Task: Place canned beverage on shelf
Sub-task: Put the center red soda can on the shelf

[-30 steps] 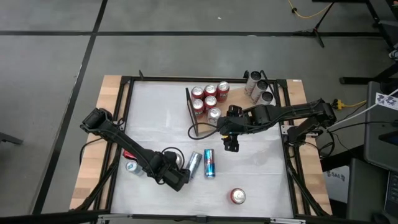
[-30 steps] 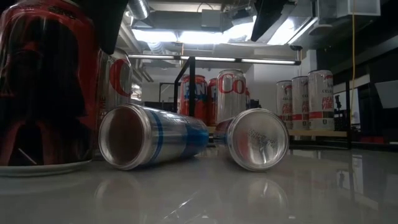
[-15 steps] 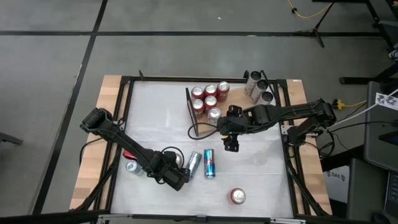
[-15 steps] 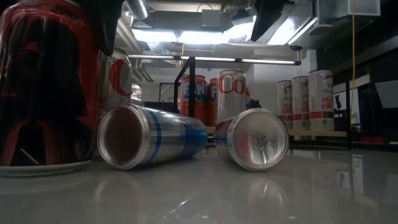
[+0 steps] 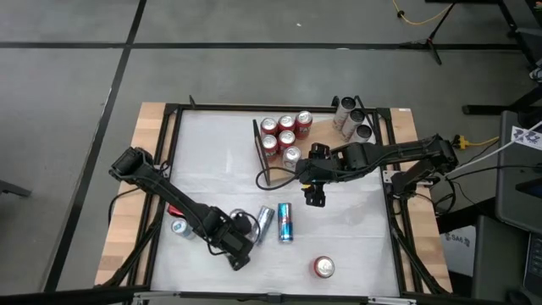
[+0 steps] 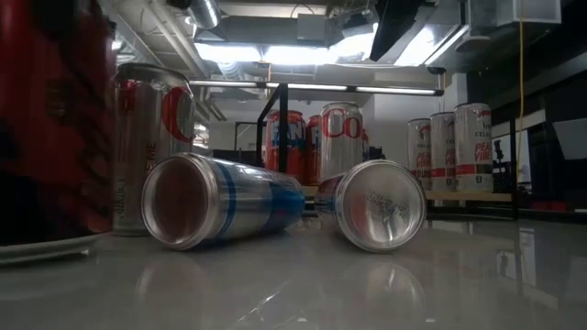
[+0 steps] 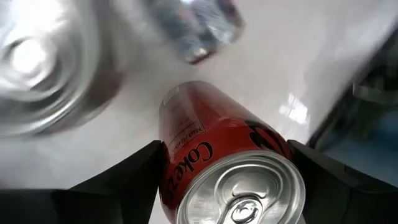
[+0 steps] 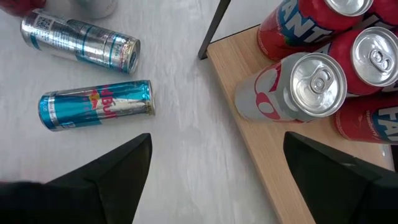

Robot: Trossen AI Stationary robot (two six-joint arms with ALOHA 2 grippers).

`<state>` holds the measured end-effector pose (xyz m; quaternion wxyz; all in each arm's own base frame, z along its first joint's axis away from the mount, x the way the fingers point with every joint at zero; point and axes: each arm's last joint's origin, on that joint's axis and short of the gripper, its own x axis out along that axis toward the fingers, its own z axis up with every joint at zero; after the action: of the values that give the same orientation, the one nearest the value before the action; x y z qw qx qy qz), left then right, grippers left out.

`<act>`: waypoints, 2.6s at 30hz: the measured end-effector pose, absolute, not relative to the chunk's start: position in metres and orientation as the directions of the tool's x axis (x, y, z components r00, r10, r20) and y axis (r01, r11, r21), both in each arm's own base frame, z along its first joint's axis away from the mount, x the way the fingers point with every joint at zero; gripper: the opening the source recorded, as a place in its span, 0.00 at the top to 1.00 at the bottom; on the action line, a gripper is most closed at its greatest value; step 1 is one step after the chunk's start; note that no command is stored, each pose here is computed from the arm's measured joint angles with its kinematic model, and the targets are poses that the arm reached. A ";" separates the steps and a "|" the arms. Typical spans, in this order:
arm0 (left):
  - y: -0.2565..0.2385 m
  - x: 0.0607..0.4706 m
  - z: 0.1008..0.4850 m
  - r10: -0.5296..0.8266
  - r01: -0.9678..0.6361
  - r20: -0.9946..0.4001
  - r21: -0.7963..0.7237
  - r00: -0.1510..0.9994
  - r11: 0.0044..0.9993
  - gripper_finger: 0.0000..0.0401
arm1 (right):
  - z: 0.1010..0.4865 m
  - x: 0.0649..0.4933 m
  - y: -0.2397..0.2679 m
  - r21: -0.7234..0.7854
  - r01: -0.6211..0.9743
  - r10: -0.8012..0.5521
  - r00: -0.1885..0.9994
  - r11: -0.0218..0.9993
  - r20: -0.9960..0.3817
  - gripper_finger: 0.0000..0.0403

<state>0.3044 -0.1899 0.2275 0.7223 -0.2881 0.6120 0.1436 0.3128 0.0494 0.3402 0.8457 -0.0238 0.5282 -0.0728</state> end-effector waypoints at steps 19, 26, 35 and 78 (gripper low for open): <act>-0.186 0.287 0.225 -0.205 0.337 -0.978 -0.204 -0.032 0.919 0.26 | 0.340 0.313 0.049 -0.117 0.098 -0.148 0.431 0.988 -0.890 0.12; -0.186 0.288 0.225 -0.201 0.354 -0.979 -0.196 -0.022 0.915 0.19 | 0.340 0.313 0.049 -0.117 0.098 -0.148 0.431 0.988 -0.890 0.12; -0.186 0.289 0.225 -0.191 0.305 -0.982 -0.184 -0.010 0.934 0.18 | 0.340 0.313 0.049 -0.117 0.098 -0.148 0.431 0.988 -0.890 0.12; -0.184 0.292 0.225 -0.163 0.077 -0.986 -0.160 0.034 0.984 0.02 | 0.340 0.313 0.049 -0.117 0.098 -0.148 0.431 0.988 -0.890 0.12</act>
<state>0.2925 -0.1841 0.2246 0.7184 -0.0309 0.6899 -0.0835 0.3128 0.0493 0.3402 0.8456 -0.0235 0.5283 -0.0727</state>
